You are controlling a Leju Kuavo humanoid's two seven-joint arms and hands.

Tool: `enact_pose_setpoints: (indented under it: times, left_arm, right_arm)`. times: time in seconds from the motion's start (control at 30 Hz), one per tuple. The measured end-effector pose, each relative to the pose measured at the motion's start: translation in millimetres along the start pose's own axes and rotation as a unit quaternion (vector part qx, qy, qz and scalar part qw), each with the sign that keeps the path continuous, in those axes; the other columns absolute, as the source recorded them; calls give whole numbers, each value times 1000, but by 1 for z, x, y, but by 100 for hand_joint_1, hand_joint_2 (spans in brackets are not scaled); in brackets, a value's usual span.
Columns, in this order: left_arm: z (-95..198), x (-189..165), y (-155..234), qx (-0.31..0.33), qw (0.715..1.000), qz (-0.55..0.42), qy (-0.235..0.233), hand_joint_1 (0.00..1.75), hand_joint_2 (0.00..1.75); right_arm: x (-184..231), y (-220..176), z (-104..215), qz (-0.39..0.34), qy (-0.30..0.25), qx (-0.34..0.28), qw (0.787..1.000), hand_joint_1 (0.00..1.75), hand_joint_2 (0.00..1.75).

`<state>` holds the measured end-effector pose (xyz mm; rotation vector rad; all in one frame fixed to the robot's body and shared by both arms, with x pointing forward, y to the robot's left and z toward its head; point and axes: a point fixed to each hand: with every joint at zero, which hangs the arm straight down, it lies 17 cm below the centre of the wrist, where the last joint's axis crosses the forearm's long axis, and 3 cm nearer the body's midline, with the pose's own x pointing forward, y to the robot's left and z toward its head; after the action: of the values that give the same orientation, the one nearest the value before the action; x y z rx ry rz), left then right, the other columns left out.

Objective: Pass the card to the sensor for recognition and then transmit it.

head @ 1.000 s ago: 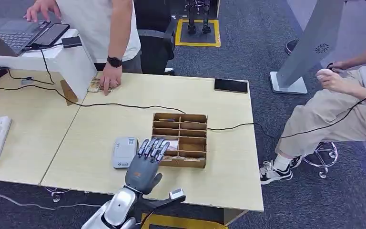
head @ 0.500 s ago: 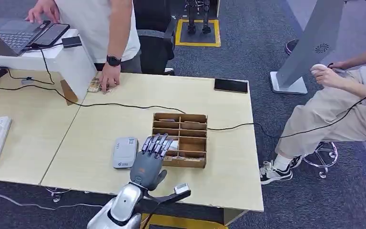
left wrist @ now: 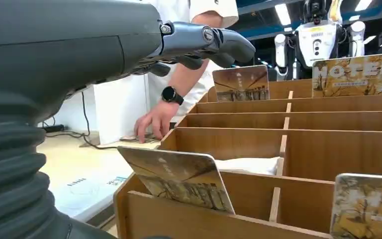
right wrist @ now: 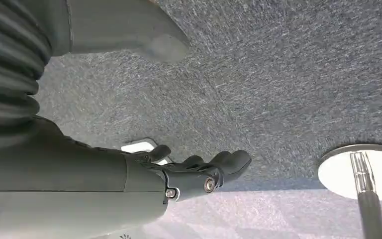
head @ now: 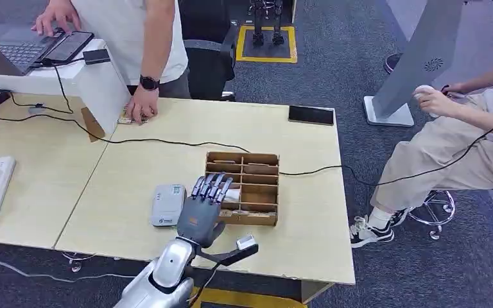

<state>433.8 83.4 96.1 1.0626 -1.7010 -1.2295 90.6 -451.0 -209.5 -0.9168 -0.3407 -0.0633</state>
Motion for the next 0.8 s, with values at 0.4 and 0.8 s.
enact_pose_setpoints:
  times: [0.4, 0.8]
  left_arm:
    - [-1, -3, -6, -7, 1000, 3, 2, 0, 175]
    - [-1, 0, 0, 10, 1000, 20, -8, 175, 175]
  right_arm:
    - [0, 4, 0, 7, -2, 7, 1000, 0, 175]
    - [-1, 4, -1, 7, -3, 5, 1000, 0, 175]
